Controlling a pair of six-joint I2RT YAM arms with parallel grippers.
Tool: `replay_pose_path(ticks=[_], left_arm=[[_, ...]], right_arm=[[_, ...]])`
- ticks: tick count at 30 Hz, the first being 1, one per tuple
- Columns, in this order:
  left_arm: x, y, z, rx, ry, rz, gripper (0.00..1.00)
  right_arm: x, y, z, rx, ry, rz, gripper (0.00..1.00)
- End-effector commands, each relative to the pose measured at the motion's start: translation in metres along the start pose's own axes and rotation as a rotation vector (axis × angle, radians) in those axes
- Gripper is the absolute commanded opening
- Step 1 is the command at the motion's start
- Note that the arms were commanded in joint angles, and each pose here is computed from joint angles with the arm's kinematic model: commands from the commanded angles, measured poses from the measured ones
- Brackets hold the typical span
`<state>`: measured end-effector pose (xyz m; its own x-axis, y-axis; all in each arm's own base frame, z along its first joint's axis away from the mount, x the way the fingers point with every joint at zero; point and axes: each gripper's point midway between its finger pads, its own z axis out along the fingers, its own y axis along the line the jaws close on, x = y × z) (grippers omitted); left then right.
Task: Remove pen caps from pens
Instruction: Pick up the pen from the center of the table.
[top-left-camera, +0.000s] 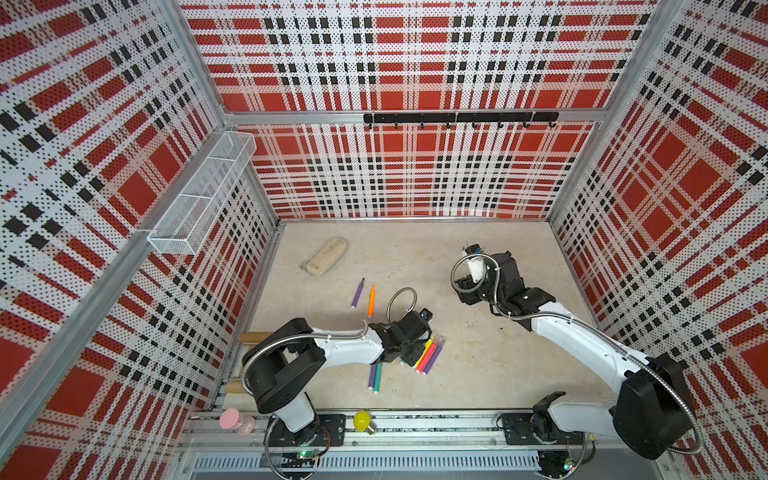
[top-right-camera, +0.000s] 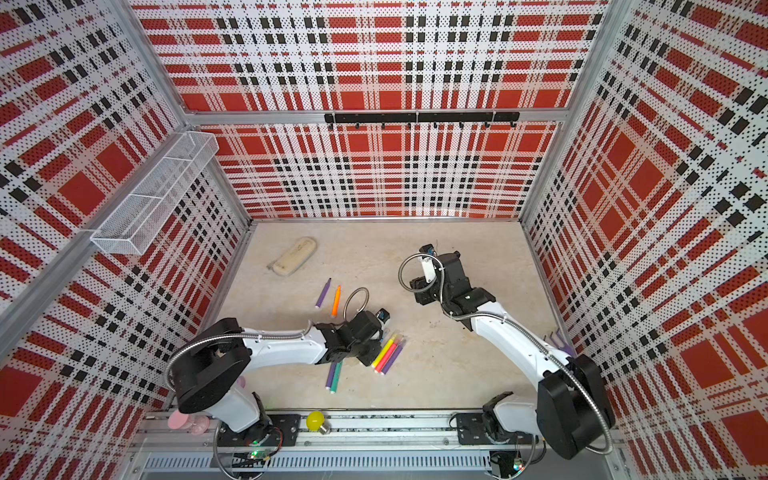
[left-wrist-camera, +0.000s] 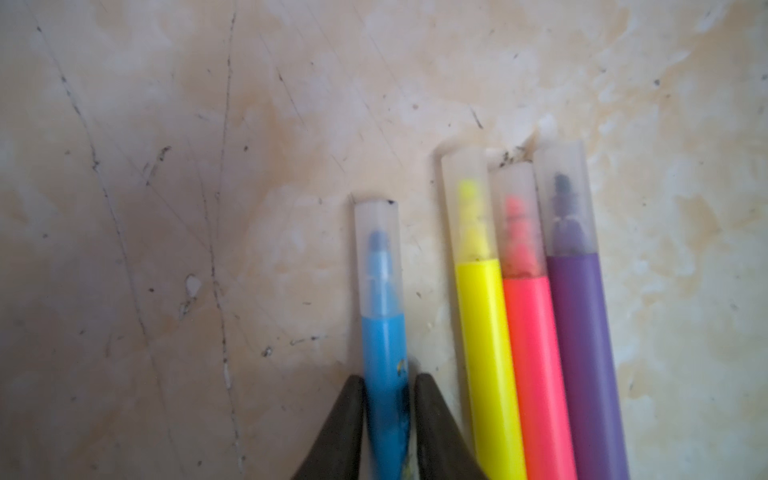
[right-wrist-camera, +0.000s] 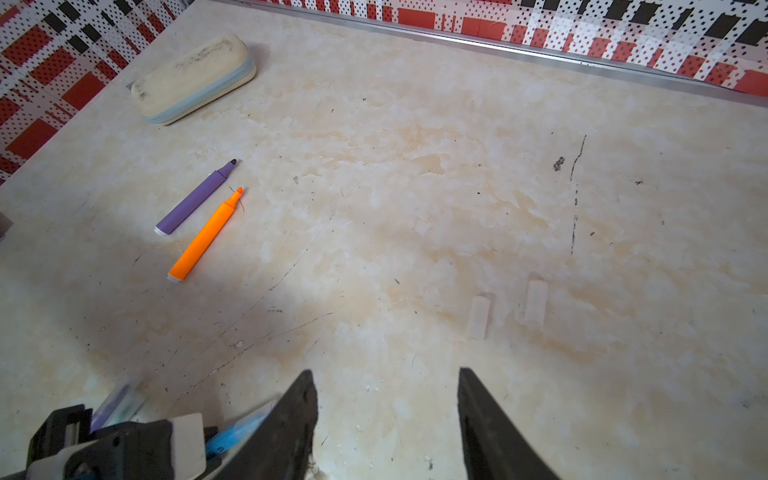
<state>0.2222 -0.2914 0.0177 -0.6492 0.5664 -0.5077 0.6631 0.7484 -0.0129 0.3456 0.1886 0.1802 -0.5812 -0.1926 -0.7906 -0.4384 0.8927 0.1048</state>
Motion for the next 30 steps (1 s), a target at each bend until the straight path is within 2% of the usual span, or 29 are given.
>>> replay_pose_path(ticks=[1, 5, 9, 12, 15, 18, 24, 30], left_arm=[[0.002, 0.001, 0.004, -0.018, 0.010, -0.003, 0.22], [-0.007, 0.010, -0.005, -0.054, -0.042, -0.024, 0.19], [-0.032, 0.015, -0.041, -0.041, -0.209, -0.084, 0.13], [-0.052, 0.014, -0.078, 0.019, -0.363, -0.139, 0.13], [-0.064, 0.006, -0.115, 0.114, -0.509, -0.166, 0.12], [-0.068, 0.001, -0.147, 0.192, -0.614, -0.179, 0.12], [-0.061, 0.002, -0.176, 0.247, -0.694, -0.210, 0.11], [-0.060, -0.005, -0.184, 0.304, -0.717, -0.213, 0.09]], right_arm=[[-0.014, 0.000, -0.008, -0.008, -0.073, 0.018, 0.58], [-0.016, 0.002, -0.014, -0.101, -0.118, 0.078, 0.59], [-0.016, 0.015, -0.030, -0.258, -0.214, 0.164, 0.59], [-0.009, 0.029, -0.048, -0.378, -0.321, 0.275, 0.61], [-0.007, 0.047, -0.076, -0.509, -0.482, 0.366, 0.63], [-0.008, 0.072, -0.087, -0.609, -0.494, 0.366, 0.66], [-0.022, 0.120, -0.117, -0.845, -0.541, 0.342, 0.73], [-0.015, 0.154, -0.106, -0.914, -0.491, 0.298, 0.76]])
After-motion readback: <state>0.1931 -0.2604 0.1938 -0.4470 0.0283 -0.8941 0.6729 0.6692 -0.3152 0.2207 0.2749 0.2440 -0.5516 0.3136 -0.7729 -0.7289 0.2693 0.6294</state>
